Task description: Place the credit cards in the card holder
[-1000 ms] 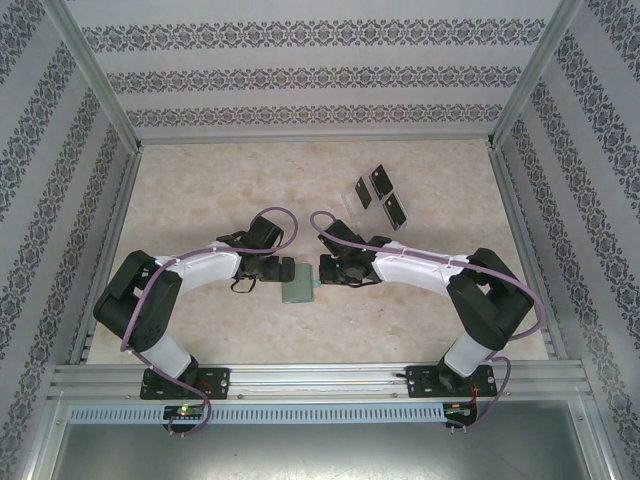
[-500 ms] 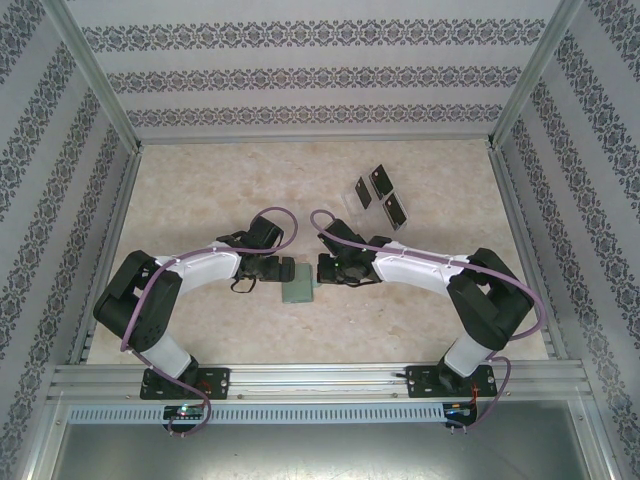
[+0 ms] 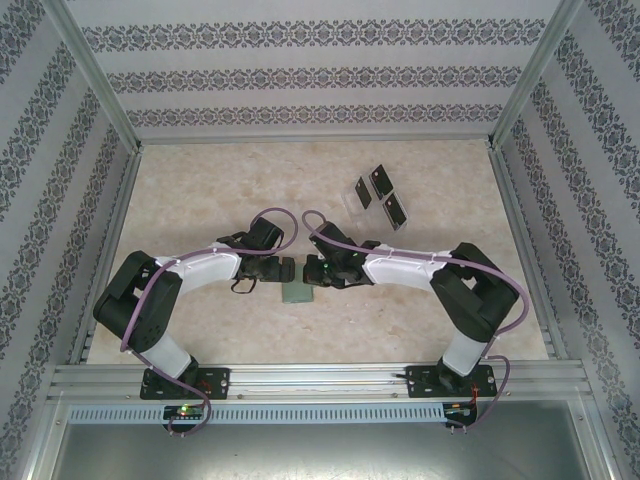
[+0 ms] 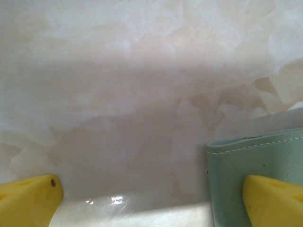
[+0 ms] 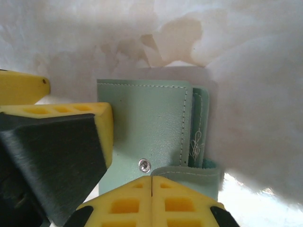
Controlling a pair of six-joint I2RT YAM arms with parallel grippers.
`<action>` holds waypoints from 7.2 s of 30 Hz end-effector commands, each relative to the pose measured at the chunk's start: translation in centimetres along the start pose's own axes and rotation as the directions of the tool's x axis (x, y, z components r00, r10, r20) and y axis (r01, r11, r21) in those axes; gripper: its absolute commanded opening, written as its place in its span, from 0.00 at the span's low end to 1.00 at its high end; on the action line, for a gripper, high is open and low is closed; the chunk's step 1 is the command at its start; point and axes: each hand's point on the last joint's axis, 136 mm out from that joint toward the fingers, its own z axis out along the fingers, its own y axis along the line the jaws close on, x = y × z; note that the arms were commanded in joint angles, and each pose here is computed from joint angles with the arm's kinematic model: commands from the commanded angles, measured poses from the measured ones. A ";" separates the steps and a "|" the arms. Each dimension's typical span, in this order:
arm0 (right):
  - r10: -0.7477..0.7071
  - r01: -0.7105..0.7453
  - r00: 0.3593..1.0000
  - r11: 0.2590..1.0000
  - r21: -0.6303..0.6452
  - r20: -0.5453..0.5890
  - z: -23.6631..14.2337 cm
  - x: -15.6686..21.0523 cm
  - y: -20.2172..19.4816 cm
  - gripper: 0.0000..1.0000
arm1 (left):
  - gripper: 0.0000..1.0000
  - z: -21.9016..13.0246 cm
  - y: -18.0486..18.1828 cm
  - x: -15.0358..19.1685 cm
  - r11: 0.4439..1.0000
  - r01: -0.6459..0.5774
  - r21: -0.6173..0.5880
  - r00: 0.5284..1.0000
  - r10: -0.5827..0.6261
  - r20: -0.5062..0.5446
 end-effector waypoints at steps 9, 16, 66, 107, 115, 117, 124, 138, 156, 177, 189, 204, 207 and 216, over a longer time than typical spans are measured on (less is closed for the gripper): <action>-0.006 0.005 1.000 0.999 -0.050 -0.019 1.2 0.1 2.2 0.00 | 1.00 2.3 1.6 3.5 0.998 -0.003 -0.061 0.995 -0.003 -0.102; 0.001 -0.001 1.000 1.000 -0.006 -0.015 1.7 0.1 1.2 0.00 | 1.00 2.3 1.6 3.5 0.998 -0.005 -0.060 0.995 -0.001 -0.102; -0.011 0.017 0.997 0.997 0.081 -0.079 3.1 1.5 -0.4 0.00 | 1.00 2.1 1.5 3.6 0.999 -0.001 -0.053 0.995 -0.004 -0.096; -0.094 0.095 0.995 0.993 0.066 -0.010 -0.2 0.9 2.0 0.00 | 1.00 0.6 0.8 2.5 0.999 0.005 -0.038 0.997 -0.008 -0.077; -0.077 0.075 0.997 0.995 0.072 0.017 -1.2 0.1 1.2 0.00 | 1.00 -2.0 0.4 0.5 0.999 0.013 -0.037 0.999 -0.014 -0.039; -0.075 0.073 0.997 0.995 0.069 0.021 -1.3 -0.1 1.2 0.00 | 1.00 -2.4 0.4 0.2 0.999 0.009 -0.042 1.000 -0.010 -0.026; -0.091 0.091 0.996 0.995 0.040 -0.002 -1.1 0.2 1.8 0.00 | 1.00 -3.4 0.6 0.0 0.999 0.005 -0.036 1.000 -0.005 -0.005; -0.100 0.101 0.994 0.995 0.014 -0.036 -0.2 0.6 2.6 0.00 | 1.00 -1.7 1.8 1.3 0.999 0.033 -0.024 0.999 -0.034 -0.024; -0.104 0.106 0.993 0.994 0.019 -0.061 1.2 0.6 3.2 0.00 | 1.00 0.0 1.3 2.7 0.997 0.062 0.034 0.997 -0.060 -0.055; -0.089 0.094 0.993 0.993 0.076 -0.077 1.8 1.6 1.1 0.00 | 1.00 -0.3 1.3 2.7 0.997 0.063 0.035 0.997 -0.061 -0.049; -0.086 0.093 0.993 0.992 0.090 -0.082 2.8 1.1 1.1 0.00 | 1.00 -0.2 1.0 2.9 0.997 0.057 0.043 0.997 -0.055 -0.053; -0.024 0.057 0.992 0.961 0.272 -0.125 4.3 2.6 -4.1 0.00 | 1.00 -0.1 0.6 3.3 0.997 0.056 0.060 0.997 -0.052 -0.061; 0.003 0.046 0.990 0.941 0.336 -0.142 4.8 3.2 -6.0 0.00 | 1.00 -0.1 0.4 3.3 0.996 0.053 0.066 0.997 -0.049 -0.062; 0.023 0.020 0.989 0.959 0.284 -0.147 4.7 4.0 -5.9 0.00 | 1.00 -0.1 0.3 3.6 0.996 0.054 0.071 0.997 -0.049 -0.066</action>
